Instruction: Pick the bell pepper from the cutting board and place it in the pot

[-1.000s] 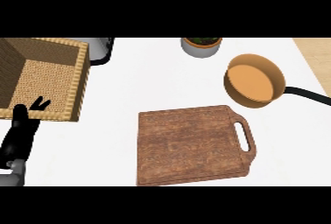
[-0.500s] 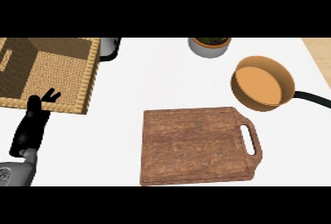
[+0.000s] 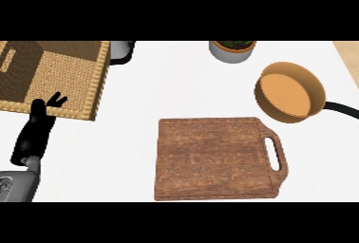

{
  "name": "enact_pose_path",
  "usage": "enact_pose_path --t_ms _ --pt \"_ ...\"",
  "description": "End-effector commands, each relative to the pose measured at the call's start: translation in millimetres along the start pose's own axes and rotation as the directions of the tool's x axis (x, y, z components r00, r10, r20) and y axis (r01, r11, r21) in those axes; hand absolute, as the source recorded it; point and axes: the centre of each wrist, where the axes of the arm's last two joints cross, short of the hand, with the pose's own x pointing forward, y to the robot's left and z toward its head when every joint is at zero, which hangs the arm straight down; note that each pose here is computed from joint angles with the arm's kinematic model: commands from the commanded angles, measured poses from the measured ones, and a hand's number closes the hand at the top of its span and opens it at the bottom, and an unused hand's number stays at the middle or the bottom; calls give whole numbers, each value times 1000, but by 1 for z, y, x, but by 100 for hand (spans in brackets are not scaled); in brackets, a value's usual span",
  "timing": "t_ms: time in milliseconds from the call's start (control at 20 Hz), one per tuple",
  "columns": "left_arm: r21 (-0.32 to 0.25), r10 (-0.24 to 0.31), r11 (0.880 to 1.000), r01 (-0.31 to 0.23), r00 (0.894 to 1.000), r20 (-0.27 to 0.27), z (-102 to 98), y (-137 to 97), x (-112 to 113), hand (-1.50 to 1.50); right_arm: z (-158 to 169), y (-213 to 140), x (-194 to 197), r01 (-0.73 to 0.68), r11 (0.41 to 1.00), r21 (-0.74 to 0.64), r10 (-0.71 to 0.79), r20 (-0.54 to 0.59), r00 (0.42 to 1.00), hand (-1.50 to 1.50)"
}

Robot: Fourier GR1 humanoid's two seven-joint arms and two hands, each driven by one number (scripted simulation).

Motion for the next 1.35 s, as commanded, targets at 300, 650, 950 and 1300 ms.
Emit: enact_pose_path --t_ms 300,650,950,1300 --pt "10 -4 1000 4 1000 -1 1 1 13 0 -49 94 2 113 965 235 -83 -135 987 -150" --pt "16 20 1000 -20 1000 -10 9 4 -6 0 -62 144 -12 380 910 164 -361 -139 922 -150" --pt "15 -3 1000 3 1000 -4 13 15 -12 0 -62 128 -24 583 808 -87 -589 -111 800 -150" --pt "37 11 999 -10 1000 -20 9 -2 -5 0 -52 83 -87 626 724 -289 -670 -85 737 -150"
